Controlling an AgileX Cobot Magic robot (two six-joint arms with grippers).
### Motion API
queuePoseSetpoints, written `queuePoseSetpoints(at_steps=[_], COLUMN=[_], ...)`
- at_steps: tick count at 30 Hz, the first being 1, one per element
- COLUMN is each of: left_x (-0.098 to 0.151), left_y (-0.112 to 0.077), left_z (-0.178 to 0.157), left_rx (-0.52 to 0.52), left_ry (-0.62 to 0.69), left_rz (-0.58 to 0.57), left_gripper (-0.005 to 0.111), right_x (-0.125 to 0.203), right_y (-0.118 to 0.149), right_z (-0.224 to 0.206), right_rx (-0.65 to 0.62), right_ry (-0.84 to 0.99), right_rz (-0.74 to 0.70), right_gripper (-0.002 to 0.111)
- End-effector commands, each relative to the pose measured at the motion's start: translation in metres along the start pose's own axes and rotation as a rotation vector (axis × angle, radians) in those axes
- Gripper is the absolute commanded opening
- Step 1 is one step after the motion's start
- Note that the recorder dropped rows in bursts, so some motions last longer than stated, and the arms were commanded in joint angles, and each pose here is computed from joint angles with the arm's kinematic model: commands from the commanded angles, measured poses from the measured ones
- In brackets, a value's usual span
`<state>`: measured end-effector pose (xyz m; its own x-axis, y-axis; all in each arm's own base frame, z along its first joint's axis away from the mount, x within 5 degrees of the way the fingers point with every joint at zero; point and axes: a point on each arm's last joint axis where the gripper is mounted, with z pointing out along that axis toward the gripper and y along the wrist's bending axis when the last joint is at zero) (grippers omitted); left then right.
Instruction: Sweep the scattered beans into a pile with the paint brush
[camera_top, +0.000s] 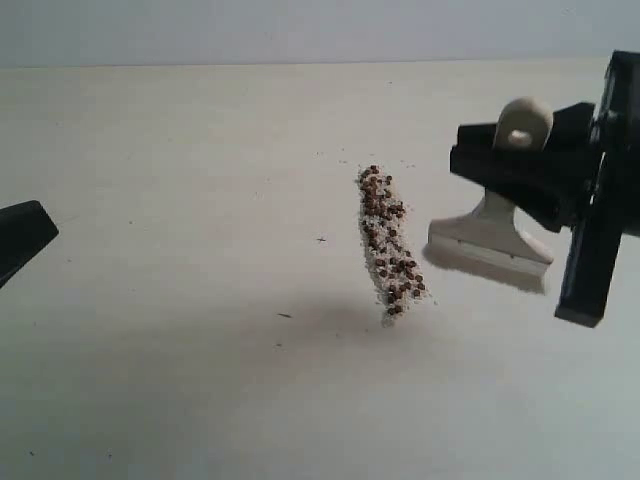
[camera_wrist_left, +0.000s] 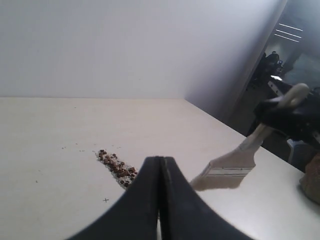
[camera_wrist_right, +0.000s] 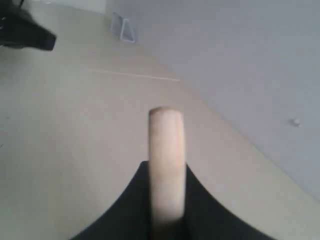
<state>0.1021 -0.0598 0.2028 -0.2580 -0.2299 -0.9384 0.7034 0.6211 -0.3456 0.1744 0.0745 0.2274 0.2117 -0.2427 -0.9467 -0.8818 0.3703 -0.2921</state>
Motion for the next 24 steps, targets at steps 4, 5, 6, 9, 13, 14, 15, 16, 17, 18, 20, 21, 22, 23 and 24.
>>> queuePoseSetpoints(at_steps=[4, 5, 6, 9, 13, 14, 15, 16, 17, 18, 20, 21, 22, 23, 24], left_x=[0.0001, 0.0001, 0.0001, 0.0002, 0.0002, 0.0002, 0.0002, 0.0002, 0.0002, 0.0002, 0.0002, 0.0002, 0.0002, 0.0002, 0.0002], left_y=[-0.0011, -0.0011, -0.0011, -0.0011, -0.0011, -0.0011, -0.0011, -0.0011, -0.0011, -0.0011, -0.0011, -0.0011, -0.0011, -0.0011, -0.0011], left_z=[-0.0007, -0.0007, -0.0007, -0.0007, -0.0007, -0.0007, -0.0007, -0.0007, -0.0007, -0.0007, -0.0007, -0.0007, -0.0007, -0.0007, -0.0007], left_rx=[0.003, 0.003, 0.003, 0.004, 0.004, 0.004, 0.004, 0.004, 0.004, 0.004, 0.004, 0.004, 0.004, 0.004, 0.004], left_ry=[-0.010, -0.010, -0.010, -0.008, -0.008, -0.008, -0.008, -0.008, -0.008, -0.008, -0.008, -0.008, -0.008, -0.008, -0.008], left_rz=[-0.008, -0.008, -0.008, -0.008, -0.008, -0.008, -0.008, -0.008, -0.008, -0.008, -0.008, -0.008, -0.008, -0.008, -0.008], left_gripper=[0.000, 0.000, 0.000, 0.000, 0.000, 0.000, 0.000, 0.000, 0.000, 0.000, 0.000, 0.000, 0.000, 0.000, 0.000], right_x=[0.0046, 0.0030, 0.0025, 0.0026, 0.0026, 0.0026, 0.0026, 0.0026, 0.0026, 0.0026, 0.0026, 0.0026, 0.0026, 0.0026, 0.0026], right_y=[0.0040, 0.0044, 0.0045, 0.0046, 0.0046, 0.0046, 0.0046, 0.0046, 0.0046, 0.0046, 0.0046, 0.0046, 0.0046, 0.0046, 0.0046], right_z=[0.0004, -0.0001, -0.0003, -0.0003, -0.0003, -0.0003, -0.0003, -0.0003, -0.0003, -0.0003, -0.0003, -0.0003, -0.0003, -0.0003, -0.0003], right_rx=[-0.076, -0.074, -0.074, -0.075, -0.075, -0.075, -0.075, -0.075, -0.075, -0.075, -0.075, -0.075, -0.075, -0.075, -0.075], right_ry=[0.024, 0.022, 0.021, 0.022, 0.022, 0.022, 0.022, 0.022, 0.022, 0.022, 0.022, 0.022, 0.022, 0.022, 0.022], right_rz=[-0.044, -0.052, -0.055, -0.055, -0.055, -0.055, -0.055, -0.055, -0.055, -0.055, -0.055, -0.055, -0.055, -0.055, -0.053], right_gripper=[0.000, 0.000, 0.000, 0.000, 0.000, 0.000, 0.000, 0.000, 0.000, 0.000, 0.000, 0.000, 0.000, 0.000, 0.000])
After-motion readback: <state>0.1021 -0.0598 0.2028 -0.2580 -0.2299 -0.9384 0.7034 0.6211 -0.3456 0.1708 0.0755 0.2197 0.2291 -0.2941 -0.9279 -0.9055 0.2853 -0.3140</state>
